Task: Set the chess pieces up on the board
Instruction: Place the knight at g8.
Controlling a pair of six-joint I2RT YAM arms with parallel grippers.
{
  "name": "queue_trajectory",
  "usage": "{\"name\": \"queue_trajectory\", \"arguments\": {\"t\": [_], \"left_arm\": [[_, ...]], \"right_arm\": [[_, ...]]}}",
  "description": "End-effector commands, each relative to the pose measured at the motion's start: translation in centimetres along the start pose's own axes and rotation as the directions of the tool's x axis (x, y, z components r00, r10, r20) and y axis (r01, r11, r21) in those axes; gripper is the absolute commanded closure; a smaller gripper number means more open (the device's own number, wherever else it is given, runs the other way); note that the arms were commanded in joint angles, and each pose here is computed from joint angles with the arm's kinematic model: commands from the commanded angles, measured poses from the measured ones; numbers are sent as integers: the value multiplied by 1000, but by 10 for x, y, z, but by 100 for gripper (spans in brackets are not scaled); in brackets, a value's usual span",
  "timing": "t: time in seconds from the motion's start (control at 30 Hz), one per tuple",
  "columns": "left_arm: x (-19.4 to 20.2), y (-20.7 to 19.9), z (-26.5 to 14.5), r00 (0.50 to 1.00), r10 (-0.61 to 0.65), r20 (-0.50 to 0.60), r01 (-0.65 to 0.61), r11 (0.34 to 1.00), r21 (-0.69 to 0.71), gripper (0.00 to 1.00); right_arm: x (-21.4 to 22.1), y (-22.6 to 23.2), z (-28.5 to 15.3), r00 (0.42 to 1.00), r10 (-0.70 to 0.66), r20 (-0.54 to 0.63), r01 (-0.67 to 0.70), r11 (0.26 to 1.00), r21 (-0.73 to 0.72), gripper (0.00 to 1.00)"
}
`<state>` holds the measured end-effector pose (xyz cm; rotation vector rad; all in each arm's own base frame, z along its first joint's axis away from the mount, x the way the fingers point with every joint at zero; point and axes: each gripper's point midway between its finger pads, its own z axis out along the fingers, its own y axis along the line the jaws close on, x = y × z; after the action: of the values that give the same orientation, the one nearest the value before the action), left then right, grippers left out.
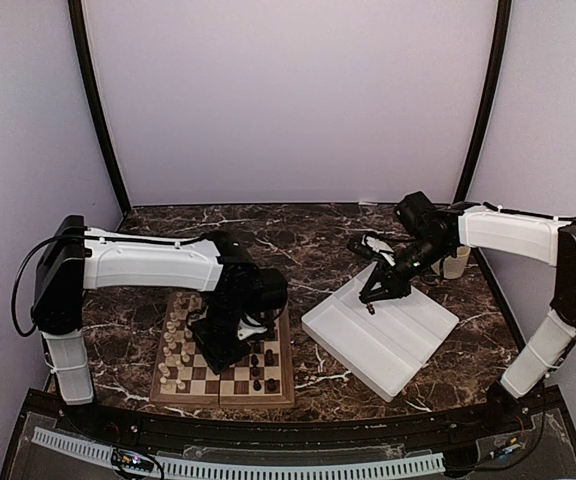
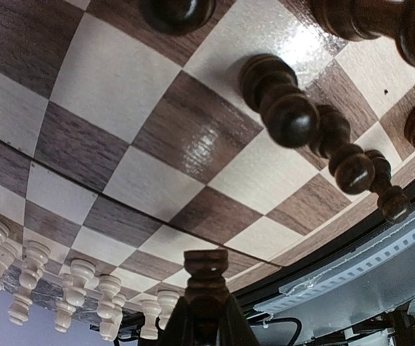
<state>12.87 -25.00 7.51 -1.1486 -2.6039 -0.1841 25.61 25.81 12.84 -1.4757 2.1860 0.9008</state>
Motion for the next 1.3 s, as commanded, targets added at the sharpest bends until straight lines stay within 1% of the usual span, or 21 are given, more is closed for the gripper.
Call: {"name": "queue_trajectory", "arguments": {"t": [0.0, 0.03, 0.1, 0.23, 0.3, 0.4, 0.47, 0.57, 0.7, 0.8, 0.87, 1.1, 1.23, 1.27], "left_arm": [[-3, -1, 1, 1000, 19, 12, -19, 1000, 10, 87], [-4, 0, 1, 1000, 19, 14, -19, 1000, 9, 85], [-5, 0, 0, 1000, 21, 22, -21, 1000, 6, 77], [-7, -1, 0, 999, 25, 35, -26, 1000, 12, 68], [-9, -1, -3, 998, 24, 52, -24, 1000, 7, 66], [-14, -1, -16, 994, 6, 111, -8, 1000, 14, 66], [-16, -5, -23, 989, -8, 149, 2, 999, 39, 65], [-17, -11, -25, 985, -35, 166, 20, 996, 88, 64], [-14, -17, -20, 986, -60, 153, 40, 991, 130, 68], [-14, -18, -16, 986, -74, 147, 52, 988, 147, 75], [-15, -18, -15, 986, -78, 148, 55, 987, 154, 77], [-16, -17, -9, 986, -82, 144, 60, 987, 149, 83], [-17, -17, -10, 985, -84, 151, 61, 987, 150, 88], [-17, -16, -11, 985, -85, 150, 62, 987, 149, 91]], "right_arm": [[-1, 2, -1, 1000, -24, 7, 24, 1000, 8, 89], [-1, 2, 0, 1000, -24, 7, 24, 1000, 8, 89], [-2, 2, 0, 1000, -22, 7, 22, 1000, 5, 89], [-3, 1, 0, 1000, -21, 6, 21, 1000, 4, 89], [-3, 2, 0, 1000, -20, 6, 20, 1000, 4, 89], [-3, 2, 0, 1000, -20, 5, 20, 1000, 3, 89], [-2, 2, 0, 1000, -20, 4, 20, 1000, 4, 89], [-2, 3, 0, 1000, -21, 4, 21, 1000, 2, 89], [-3, 3, 0, 1000, -23, 4, 23, 1000, 3, 89], [-3, 4, 0, 1000, -24, 4, 24, 1000, 3, 89], [-2, 4, 0, 1000, -26, 4, 26, 1000, 4, 89], [-2, 5, -1, 1000, -27, 3, 27, 1000, 5, 89], [-3, 5, -1, 1000, -28, 4, 28, 1000, 6, 89], [-3, 5, -1, 1000, -28, 3, 28, 1000, 6, 89]]}}
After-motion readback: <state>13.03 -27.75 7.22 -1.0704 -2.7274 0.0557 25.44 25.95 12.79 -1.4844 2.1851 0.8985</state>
